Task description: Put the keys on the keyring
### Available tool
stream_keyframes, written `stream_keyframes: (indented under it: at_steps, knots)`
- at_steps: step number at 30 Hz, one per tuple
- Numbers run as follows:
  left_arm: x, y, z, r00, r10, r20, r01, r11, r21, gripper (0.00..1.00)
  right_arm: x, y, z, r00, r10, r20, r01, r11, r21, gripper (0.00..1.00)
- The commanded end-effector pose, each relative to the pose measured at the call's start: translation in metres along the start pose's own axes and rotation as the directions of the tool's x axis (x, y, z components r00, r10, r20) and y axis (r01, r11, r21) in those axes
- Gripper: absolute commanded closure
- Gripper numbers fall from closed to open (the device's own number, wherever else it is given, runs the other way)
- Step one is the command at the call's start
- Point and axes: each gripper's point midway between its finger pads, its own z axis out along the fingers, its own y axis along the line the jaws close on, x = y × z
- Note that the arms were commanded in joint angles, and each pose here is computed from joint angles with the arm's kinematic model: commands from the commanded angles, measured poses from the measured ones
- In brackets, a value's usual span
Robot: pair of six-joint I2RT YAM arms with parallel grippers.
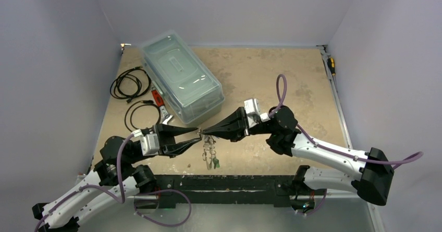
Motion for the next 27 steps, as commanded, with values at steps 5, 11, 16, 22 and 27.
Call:
stream_keyframes:
  at_steps: [5, 11, 16, 22, 27]
  knots:
    - [-0.007, -0.006, 0.000, 0.998, 0.042, 0.038, -0.044, 0.998, 0.040, 0.77, -0.035, 0.009, -0.002, 0.992, -0.054, 0.112, 0.055, 0.998, -0.008, 1.00]
    - [-0.005, -0.007, 0.001, 0.998, 0.045, 0.032, -0.046, 0.998, 0.048, 0.89, -0.034, 0.009, -0.003, 0.993, -0.048, 0.111, 0.048, 0.999, -0.003, 1.00]
    - [-0.003, -0.008, 0.002, 0.999, 0.044, 0.025, -0.045, 0.997, 0.061, 0.95, -0.034, 0.009, -0.005, 0.992, -0.046, 0.116, 0.046, 0.999, 0.002, 1.00]
    - [0.000, -0.008, 0.004, 0.999, 0.044, 0.015, -0.045, 0.997, 0.060, 1.00, -0.037, 0.008, -0.006, 0.990, -0.052, 0.130, 0.051, 0.999, 0.016, 1.00]
    - [0.004, -0.008, 0.005, 0.999, 0.041, 0.004, -0.041, 0.997, 0.066, 1.00, -0.040, 0.005, -0.005, 0.987, -0.045, 0.151, 0.040, 0.999, 0.032, 1.00]
